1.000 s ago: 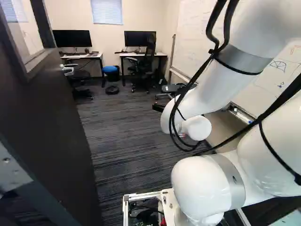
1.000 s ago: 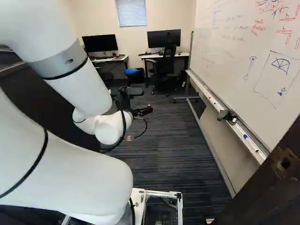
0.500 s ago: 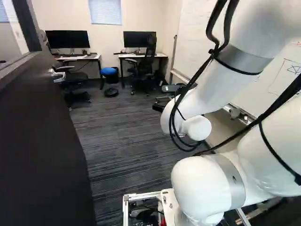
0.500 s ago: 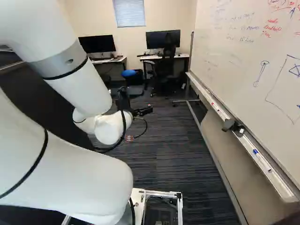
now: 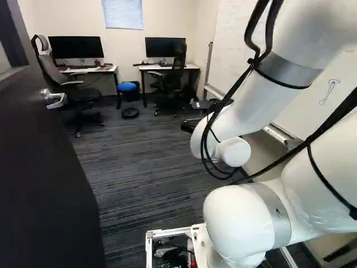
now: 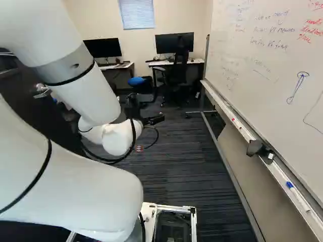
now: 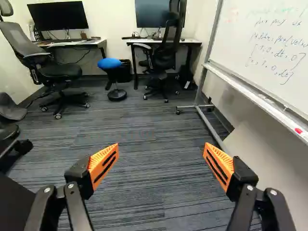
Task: Open the door and move inside
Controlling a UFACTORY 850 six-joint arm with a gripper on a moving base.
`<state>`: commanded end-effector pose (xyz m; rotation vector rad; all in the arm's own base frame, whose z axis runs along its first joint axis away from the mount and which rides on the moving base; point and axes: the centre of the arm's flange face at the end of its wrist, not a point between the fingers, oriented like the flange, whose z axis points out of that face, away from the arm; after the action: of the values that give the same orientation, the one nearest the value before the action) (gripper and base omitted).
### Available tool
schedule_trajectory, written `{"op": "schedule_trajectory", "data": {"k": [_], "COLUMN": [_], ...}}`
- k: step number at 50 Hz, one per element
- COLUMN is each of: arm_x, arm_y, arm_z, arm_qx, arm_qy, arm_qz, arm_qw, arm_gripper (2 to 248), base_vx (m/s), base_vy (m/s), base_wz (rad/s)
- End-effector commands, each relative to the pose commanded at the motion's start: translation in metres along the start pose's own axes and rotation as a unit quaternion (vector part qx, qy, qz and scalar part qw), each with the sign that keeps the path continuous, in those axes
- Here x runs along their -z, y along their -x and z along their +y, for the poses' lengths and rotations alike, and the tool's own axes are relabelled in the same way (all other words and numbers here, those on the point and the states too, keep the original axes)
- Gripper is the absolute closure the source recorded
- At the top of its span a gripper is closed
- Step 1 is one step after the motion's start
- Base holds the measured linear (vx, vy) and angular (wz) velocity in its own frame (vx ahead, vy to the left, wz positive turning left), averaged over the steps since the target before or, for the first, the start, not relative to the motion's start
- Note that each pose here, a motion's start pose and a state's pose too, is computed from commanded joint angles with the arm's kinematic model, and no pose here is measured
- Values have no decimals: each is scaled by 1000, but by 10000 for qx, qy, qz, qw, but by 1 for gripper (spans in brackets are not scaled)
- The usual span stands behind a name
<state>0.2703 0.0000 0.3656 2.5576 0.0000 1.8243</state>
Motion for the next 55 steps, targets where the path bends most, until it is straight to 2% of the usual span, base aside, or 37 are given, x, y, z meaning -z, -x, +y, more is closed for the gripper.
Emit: {"op": "schedule_trajectory", "data": {"k": [28,39,55], "arm_x": [0,0,0], "arm_y": [0,0,0], "arm_z": [0,0,0], "arm_qx": [0,0,0], "arm_qy": [0,0,0], "arm_qz": [0,0,0], "arm_qw": [10000,10000,10000], "arm_gripper": [3,3,3], "base_vx": [239,260,249], "base_vy": [4,35,66], "base_wz": [6,141,273]}}
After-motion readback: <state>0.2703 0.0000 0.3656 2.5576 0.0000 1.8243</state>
